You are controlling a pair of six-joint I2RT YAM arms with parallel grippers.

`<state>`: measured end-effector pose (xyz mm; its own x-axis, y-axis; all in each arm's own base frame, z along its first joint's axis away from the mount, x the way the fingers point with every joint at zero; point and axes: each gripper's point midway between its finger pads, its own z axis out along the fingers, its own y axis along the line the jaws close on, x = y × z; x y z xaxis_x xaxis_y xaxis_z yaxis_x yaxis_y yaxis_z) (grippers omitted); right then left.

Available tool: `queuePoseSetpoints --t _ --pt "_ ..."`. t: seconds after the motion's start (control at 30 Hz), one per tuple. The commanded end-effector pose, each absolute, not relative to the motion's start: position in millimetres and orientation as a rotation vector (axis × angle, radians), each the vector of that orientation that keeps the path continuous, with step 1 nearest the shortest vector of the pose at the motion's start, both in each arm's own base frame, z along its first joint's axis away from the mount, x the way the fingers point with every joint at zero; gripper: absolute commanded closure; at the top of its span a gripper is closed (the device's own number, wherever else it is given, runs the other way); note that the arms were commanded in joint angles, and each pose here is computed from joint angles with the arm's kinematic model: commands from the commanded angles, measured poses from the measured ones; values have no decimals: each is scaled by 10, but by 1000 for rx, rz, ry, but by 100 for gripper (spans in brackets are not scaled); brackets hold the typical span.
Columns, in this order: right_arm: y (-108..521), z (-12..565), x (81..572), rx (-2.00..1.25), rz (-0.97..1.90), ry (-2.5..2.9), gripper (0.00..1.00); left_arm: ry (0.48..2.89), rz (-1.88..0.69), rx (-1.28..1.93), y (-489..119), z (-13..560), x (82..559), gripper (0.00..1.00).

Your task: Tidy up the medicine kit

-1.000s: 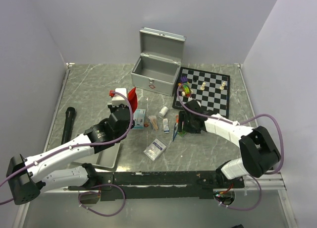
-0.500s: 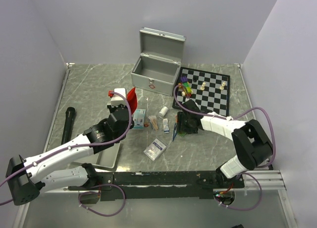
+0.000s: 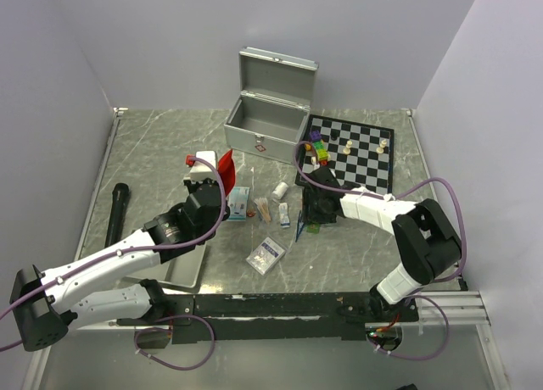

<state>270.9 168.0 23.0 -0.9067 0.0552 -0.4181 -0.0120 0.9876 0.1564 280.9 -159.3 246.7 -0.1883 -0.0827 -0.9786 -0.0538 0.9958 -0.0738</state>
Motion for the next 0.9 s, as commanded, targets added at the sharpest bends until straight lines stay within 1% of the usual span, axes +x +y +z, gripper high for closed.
queuePoseSetpoints --t 0.0,0.2,0.43,0.67,0.87 --pt "1640 268 2808 23 181 2670 42 1737 -69 -119 -1630 2548 2803 99" --pt "1599 172 2718 18 165 2699 48 1739 -72 -120 -1640 2551 2810 99" --pt "1582 190 2660 20 180 2695 58 1727 -98 -122 -1647 2585 2799 99" --pt "1660 649 2674 38 307 2583 65 1728 -115 -112 -1685 2602 2803 99" --pt "1768 1040 2680 35 425 2503 65 1734 -134 -104 -1740 2603 2813 99"
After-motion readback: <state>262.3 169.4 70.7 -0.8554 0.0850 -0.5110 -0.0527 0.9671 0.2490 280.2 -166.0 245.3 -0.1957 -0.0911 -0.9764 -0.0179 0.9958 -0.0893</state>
